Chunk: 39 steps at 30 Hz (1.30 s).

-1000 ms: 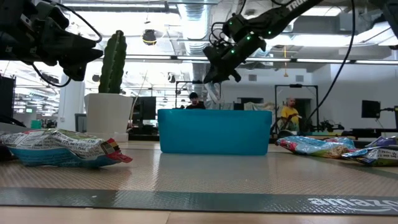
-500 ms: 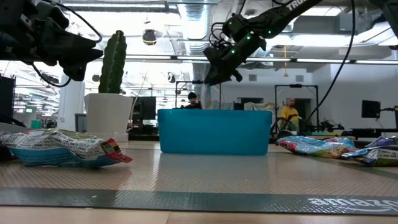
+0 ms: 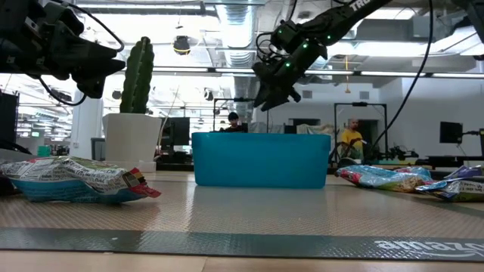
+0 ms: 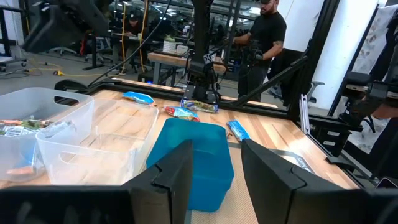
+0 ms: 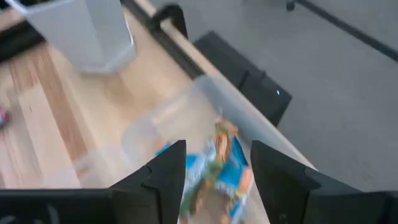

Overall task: Pick and place Granola Bars by type
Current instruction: Put the yellow granola bar into the top transparent bin

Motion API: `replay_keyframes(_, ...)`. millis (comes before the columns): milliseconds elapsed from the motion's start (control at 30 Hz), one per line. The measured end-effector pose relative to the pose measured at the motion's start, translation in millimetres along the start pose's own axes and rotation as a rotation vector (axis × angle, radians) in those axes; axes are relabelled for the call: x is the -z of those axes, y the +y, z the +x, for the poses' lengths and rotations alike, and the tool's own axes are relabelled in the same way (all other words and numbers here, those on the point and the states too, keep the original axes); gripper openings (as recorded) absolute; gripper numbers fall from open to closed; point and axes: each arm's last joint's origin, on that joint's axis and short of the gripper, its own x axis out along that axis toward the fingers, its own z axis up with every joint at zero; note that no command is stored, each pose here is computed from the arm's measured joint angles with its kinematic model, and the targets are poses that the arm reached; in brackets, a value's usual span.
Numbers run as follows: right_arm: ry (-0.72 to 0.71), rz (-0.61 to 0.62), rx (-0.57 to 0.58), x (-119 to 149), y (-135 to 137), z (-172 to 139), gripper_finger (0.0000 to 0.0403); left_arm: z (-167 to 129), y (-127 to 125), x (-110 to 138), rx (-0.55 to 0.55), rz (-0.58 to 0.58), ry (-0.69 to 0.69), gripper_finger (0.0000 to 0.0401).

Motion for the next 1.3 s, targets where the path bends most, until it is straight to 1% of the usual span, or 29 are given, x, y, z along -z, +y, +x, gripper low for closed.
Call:
replay_keyframes(67,0.058,-0.011,0.016,4.0,-2.0,-8.6,0.0173,0.0,0.0,0.0,0.0,0.0,0.0,0.0129)
replay_keyframes(167,0.124,-0.012,0.096,7.7,-4.2,-26.8,0.0173,0.0,0.0,0.0,0.0,0.0,0.0,0.0129)
replay_keyframes(233,0.167,-0.004,0.142,9.9,-6.4,-45.4,0.0172,0.0,0.0,0.0,0.0,0.0,0.0,0.0129)
replay_keyframes(333,0.223,0.028,0.182,14.8,-7.5,-71.4,0.0173,0.0,0.0,0.0,0.0,0.0,0.0,0.0129)
replay_keyframes(500,0.289,0.139,0.235,38.1,-11.3,-104.1,0.0179,0.0,0.0,0.0,0.0,0.0,0.0,0.0129)
replay_keyframes(667,0.323,0.273,0.318,71.6,-17.2,-124.0,0.0184,0.0,0.0,0.0,0.0,0.0,0.0,0.0129)
replay_keyframes(833,0.353,0.415,0.379,105.8,-21.1,-132.0,0.0185,0.0,0.0,0.0,0.0,0.0,0.0,0.0129)
replay_keyframes(1033,0.423,0.569,0.554,146.1,-25.2,-129.3,0.0182,0.0,0.0,0.0,0.0,0.0,0.0,0.0129)
replay_keyframes(1167,0.468,0.652,0.636,166.3,-26.5,-123.3,0.0182,0.0,0.0,0.0,0.0,0.0,0.0,0.0129)
replay_keyframes(1300,0.49,0.72,0.686,181.6,-27.1,-118.6,0.0182,0.0,0.0,0.0,0.0,0.0,0.0,0.0129)
